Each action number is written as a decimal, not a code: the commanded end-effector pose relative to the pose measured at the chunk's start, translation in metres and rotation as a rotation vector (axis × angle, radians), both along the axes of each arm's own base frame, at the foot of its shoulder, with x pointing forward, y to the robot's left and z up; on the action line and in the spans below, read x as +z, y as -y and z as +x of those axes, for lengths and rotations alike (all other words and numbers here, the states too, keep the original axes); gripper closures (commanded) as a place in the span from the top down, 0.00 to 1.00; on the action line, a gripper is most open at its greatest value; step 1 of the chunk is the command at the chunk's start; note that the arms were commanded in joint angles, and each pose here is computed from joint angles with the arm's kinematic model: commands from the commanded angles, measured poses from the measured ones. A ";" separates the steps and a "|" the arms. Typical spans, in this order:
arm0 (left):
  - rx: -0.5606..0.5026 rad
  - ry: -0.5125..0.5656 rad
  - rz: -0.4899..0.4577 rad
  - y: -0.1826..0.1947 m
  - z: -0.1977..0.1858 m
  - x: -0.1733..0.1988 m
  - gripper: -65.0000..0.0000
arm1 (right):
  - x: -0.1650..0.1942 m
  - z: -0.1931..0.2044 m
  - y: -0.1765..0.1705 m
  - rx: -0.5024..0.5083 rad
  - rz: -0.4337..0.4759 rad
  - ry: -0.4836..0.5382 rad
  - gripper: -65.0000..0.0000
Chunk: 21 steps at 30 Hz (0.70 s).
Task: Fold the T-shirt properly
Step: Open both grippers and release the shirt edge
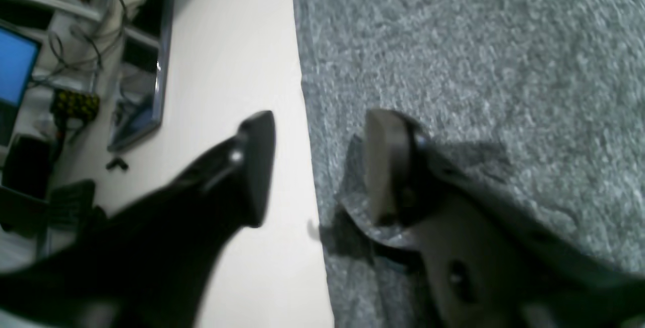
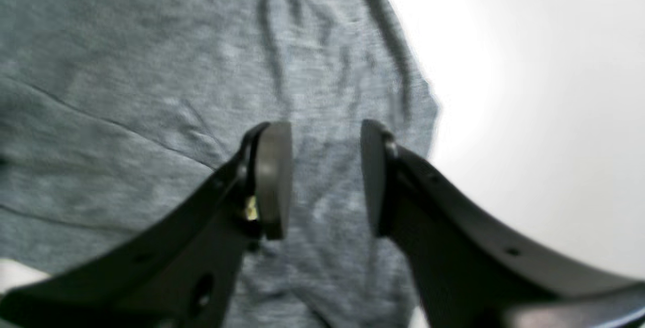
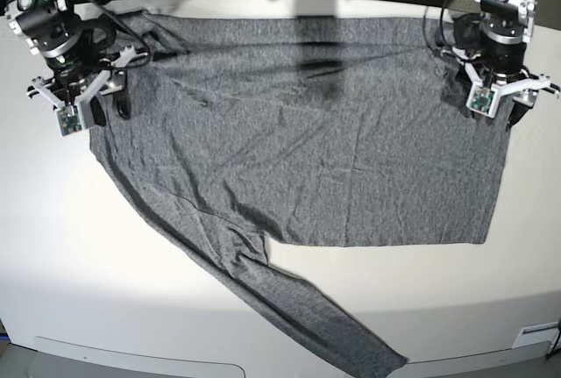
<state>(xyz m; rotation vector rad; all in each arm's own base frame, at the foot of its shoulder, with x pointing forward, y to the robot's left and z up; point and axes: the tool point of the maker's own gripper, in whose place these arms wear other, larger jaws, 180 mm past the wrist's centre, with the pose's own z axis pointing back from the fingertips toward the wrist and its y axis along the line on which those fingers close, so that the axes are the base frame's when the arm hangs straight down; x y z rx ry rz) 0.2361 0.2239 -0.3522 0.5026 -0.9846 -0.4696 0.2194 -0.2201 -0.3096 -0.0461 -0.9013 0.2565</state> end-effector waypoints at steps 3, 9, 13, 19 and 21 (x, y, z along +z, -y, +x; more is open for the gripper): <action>0.006 0.039 -0.038 0.002 0.003 0.009 0.70 | 0.013 0.008 -0.010 0.002 0.066 0.056 0.60; -0.001 0.058 -0.080 0.006 0.005 0.011 0.70 | 0.013 0.007 -0.014 -0.010 0.092 0.062 0.73; 0.003 0.074 -0.105 0.012 0.005 0.011 0.69 | 0.015 0.008 -0.019 -0.006 0.134 0.075 0.73; -0.053 0.216 -0.171 0.036 0.016 0.032 0.69 | 0.040 0.021 -0.032 0.014 0.256 0.205 0.73; -0.061 0.260 -0.183 0.040 0.023 0.040 0.69 | 0.048 0.028 -0.035 0.020 0.283 0.232 0.73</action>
